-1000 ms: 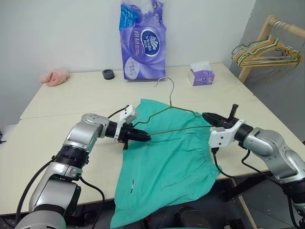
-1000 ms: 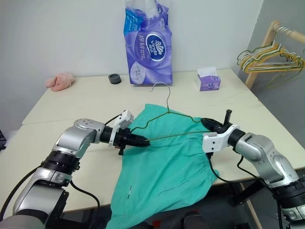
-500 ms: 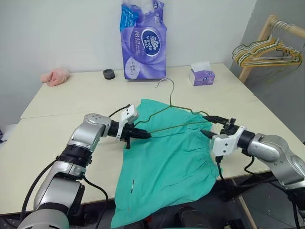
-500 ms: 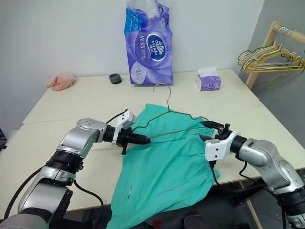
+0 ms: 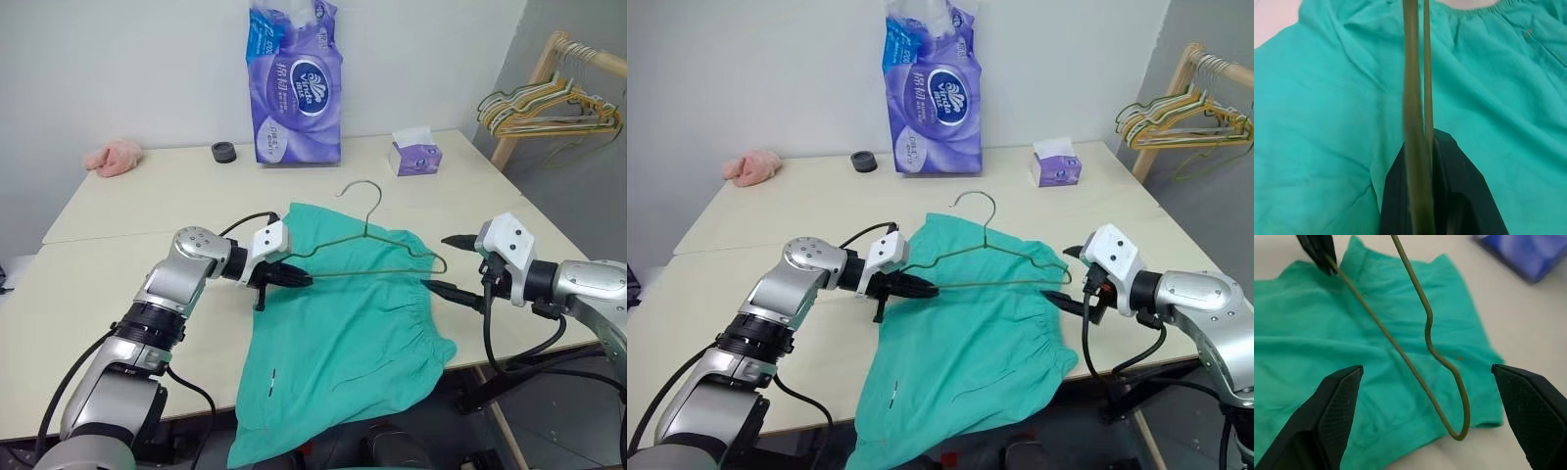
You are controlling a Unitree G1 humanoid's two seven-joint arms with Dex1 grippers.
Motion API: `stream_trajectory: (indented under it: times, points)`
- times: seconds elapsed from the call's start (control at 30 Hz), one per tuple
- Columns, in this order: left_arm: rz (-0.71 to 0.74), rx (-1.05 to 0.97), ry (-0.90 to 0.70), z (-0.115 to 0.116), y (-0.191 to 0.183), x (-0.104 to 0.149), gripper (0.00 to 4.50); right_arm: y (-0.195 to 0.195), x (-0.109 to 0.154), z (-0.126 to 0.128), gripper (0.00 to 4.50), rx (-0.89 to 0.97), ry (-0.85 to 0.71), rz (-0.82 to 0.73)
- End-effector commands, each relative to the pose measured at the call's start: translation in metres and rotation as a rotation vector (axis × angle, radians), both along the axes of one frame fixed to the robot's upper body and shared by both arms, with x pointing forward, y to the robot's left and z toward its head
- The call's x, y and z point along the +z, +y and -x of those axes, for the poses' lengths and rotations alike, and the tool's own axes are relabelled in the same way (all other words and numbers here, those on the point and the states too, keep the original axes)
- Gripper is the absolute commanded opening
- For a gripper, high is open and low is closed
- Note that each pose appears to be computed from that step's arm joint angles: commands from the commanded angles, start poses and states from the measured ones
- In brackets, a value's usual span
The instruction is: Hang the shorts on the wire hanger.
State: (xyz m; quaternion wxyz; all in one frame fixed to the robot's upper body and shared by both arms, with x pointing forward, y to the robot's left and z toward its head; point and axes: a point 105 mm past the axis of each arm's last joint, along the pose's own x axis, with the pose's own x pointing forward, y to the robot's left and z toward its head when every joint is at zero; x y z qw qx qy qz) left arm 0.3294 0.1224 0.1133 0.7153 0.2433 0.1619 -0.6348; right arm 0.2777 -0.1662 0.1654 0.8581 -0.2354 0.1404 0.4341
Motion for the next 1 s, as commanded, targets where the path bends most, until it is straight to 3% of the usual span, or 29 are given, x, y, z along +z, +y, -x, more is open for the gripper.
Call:
stream_trajectory:
  times: [0.03, 0.37, 0.47, 0.83, 1.0]
  points:
    - [-0.006, -0.066, -0.074, 0.004, -0.010, 0.013, 0.00, 0.009, 0.004, 0.002, 4.48, 0.072, 0.014, 0.046]
    - [-0.036, -0.142, -0.141, 0.015, -0.021, 0.017, 0.00, 0.020, -0.024, -0.005, 4.48, 0.153, 0.134, 0.167]
    - [-0.043, -0.148, -0.150, 0.016, -0.021, 0.017, 0.00, 0.021, -0.027, -0.004, 3.91, 0.170, 0.162, 0.178]
    - [-0.050, -0.168, -0.154, 0.021, -0.023, 0.015, 0.00, 0.021, -0.035, 0.005, 0.09, 0.187, 0.234, 0.198]
    - [-0.014, -0.156, -0.131, 0.020, -0.027, 0.017, 0.00, 0.022, -0.036, 0.008, 0.01, 0.189, 0.249, 0.189]
